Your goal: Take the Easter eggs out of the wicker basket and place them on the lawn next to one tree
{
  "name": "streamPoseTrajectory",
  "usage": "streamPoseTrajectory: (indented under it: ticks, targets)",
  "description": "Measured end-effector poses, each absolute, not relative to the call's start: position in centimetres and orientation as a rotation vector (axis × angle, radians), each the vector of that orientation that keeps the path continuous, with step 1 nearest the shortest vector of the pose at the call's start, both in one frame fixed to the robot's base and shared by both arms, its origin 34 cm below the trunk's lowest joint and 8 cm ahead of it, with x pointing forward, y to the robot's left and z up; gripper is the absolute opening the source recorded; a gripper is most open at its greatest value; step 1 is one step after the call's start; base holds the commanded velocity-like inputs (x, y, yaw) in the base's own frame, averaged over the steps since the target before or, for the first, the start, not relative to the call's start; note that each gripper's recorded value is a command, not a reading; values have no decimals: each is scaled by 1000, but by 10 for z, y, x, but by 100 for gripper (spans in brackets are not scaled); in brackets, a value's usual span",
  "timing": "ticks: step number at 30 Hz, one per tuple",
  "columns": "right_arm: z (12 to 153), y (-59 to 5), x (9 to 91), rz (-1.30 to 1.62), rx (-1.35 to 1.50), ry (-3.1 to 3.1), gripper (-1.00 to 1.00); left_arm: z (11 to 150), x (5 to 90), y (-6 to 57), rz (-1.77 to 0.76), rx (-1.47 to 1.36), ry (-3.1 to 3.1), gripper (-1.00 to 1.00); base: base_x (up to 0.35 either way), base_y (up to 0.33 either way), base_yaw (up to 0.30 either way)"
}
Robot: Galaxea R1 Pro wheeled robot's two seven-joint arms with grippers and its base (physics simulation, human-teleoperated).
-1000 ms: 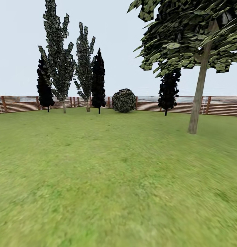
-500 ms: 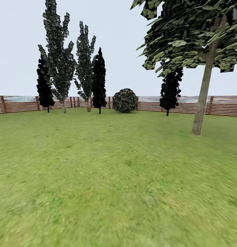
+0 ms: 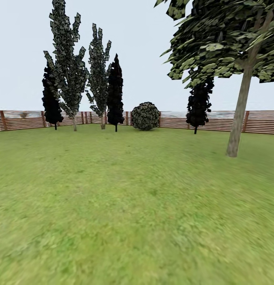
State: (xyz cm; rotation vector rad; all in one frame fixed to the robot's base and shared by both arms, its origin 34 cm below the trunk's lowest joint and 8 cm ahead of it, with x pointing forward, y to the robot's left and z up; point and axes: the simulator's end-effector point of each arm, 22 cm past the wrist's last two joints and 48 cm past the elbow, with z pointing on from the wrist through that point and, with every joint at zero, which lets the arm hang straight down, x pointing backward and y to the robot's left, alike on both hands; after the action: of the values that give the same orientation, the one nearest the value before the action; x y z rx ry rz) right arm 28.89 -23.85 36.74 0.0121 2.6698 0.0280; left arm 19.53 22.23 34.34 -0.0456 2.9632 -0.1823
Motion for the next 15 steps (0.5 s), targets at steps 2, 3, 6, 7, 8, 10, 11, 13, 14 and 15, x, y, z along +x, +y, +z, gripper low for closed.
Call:
streamPoseTrajectory:
  ticks: [2,3,6,7,8,10,11,13,14,15]
  targets:
    - [367,-239,289,28,12,2670,100,343,195,222,-182,-46,2963,100,315,157,0]
    - [367,-239,289,28,12,2670,100,343,195,222,-182,-46,2963,100,315,164,0]
    - [367,-239,289,28,12,2670,100,343,195,222,-182,-46,2963,100,315,180,0]
    - [367,-239,289,28,12,2670,100,343,195,222,-182,-46,2963,100,314,191,0]
    - [367,-239,289,28,12,2670,100,343,195,222,-182,-46,2963,100,313,195,0]
    - [367,-238,289,28,12,2670,100,343,195,222,-182,-46,2963,100,309,204,0]
    - [367,-238,289,28,11,2670,100,343,195,222,-182,-46,2963,100,307,210,0]
    - [367,-238,289,28,11,2670,100,343,195,222,-183,-46,2963,100,306,212,0]
    - [367,-239,289,28,12,2670,100,343,195,222,-183,-46,2963,100,305,213,0]
    - [367,-239,289,28,12,2670,100,343,195,222,-183,-46,2963,100,305,214,0]
